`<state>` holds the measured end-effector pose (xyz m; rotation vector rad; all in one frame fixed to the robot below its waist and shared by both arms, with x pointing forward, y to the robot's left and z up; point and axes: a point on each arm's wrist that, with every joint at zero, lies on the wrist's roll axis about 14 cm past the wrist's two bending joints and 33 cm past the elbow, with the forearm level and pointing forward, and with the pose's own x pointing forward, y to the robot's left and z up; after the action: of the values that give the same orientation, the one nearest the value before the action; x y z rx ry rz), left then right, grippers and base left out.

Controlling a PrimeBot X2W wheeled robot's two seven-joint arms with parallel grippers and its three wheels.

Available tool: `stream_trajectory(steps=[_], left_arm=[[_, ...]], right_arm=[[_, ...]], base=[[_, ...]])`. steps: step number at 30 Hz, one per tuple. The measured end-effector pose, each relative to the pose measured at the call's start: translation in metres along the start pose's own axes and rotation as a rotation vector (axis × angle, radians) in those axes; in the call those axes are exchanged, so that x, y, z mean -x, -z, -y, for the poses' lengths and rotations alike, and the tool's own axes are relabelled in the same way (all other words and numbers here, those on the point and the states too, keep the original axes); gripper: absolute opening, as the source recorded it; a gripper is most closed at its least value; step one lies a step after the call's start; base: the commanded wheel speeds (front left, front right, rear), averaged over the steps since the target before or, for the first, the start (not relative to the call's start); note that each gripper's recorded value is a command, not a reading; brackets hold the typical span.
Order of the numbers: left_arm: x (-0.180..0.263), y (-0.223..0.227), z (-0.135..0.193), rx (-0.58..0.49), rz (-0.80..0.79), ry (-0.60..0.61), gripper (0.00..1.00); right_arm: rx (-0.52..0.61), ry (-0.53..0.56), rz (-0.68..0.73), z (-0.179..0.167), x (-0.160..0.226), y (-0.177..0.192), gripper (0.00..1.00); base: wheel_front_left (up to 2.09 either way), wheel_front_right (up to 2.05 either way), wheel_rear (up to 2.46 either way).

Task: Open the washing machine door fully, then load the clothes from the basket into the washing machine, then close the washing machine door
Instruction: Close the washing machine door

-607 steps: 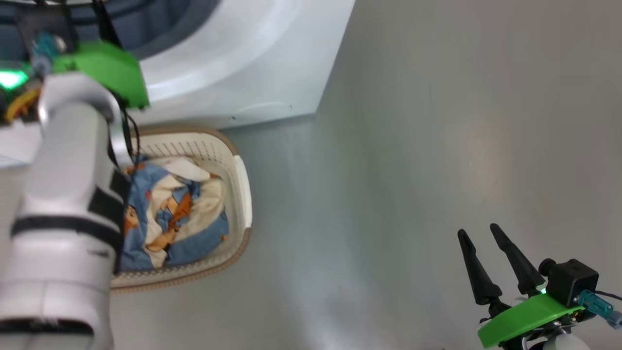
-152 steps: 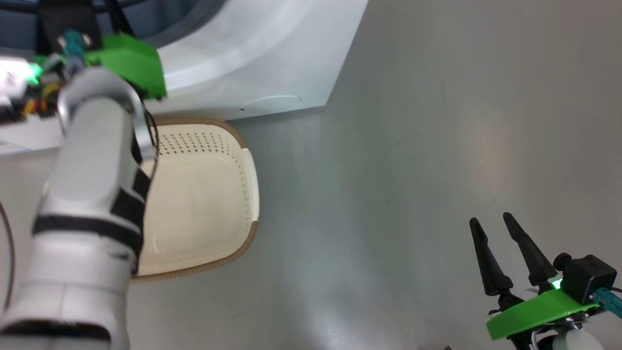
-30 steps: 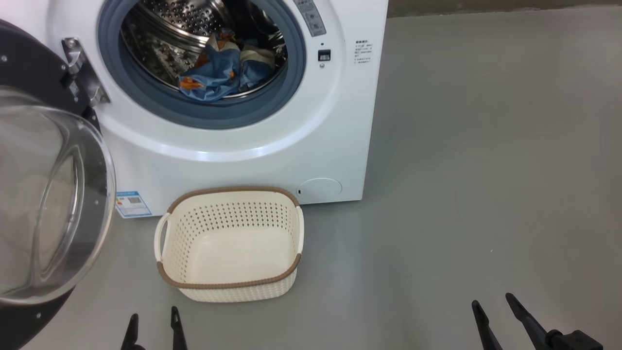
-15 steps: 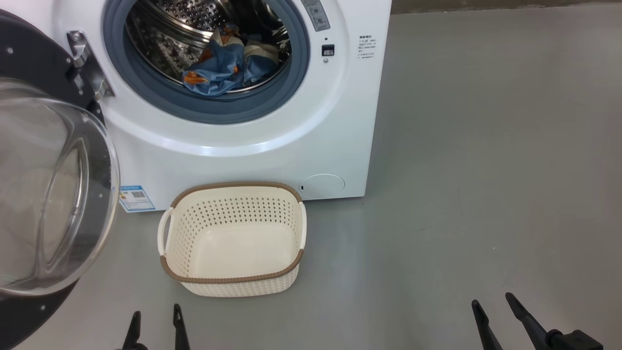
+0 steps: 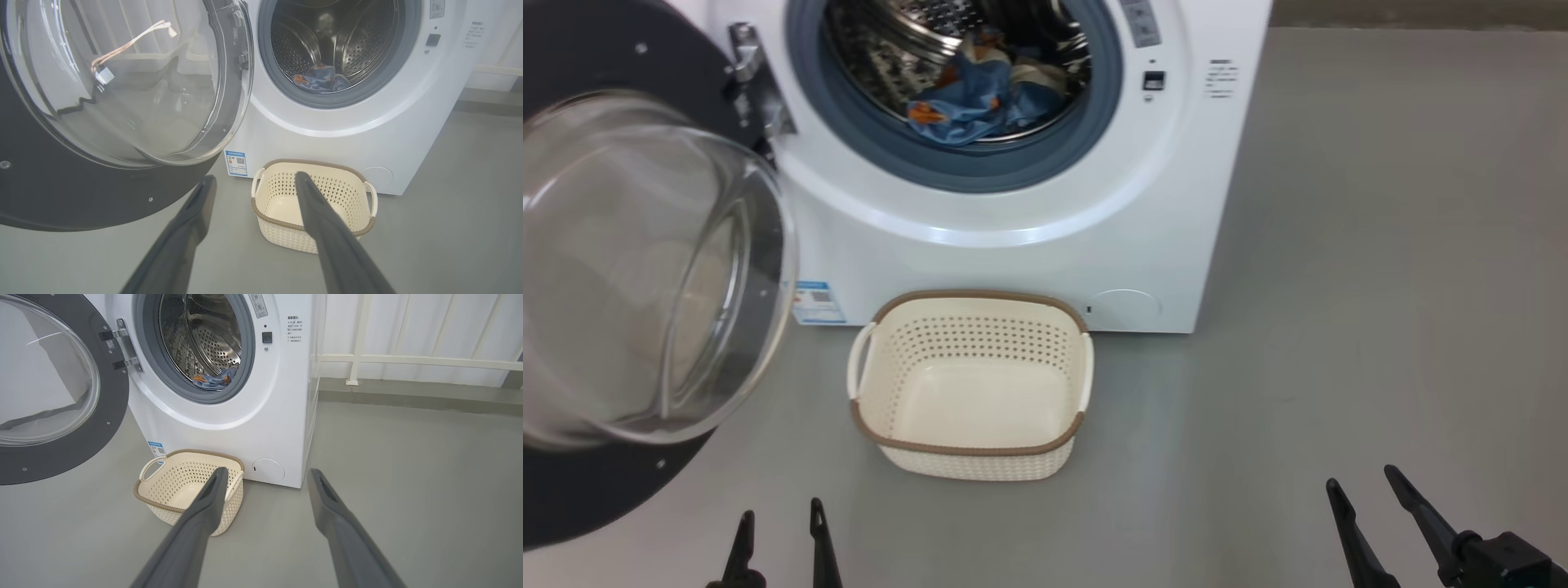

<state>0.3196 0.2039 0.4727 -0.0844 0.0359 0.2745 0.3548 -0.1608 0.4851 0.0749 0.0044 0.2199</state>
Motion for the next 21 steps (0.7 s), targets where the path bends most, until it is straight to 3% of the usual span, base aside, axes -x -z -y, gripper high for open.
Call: stream_trajectory(steps=[9,21], left_arm=[[0.017,-0.01,-0.04,0.008,0.031,-0.128,1.0],[0.053,-0.016,-0.095,0.012,0.055,-0.32,1.0]], right_arm=[[0.023,-0.142,0.017,-0.034,-0.033,-0.006,1.0],[0.036,-0.368,0.041,-0.104,-0.073,-0.011,1.0]], base=[[0.0,0.0,0.0],[0.0,0.0,0.0]])
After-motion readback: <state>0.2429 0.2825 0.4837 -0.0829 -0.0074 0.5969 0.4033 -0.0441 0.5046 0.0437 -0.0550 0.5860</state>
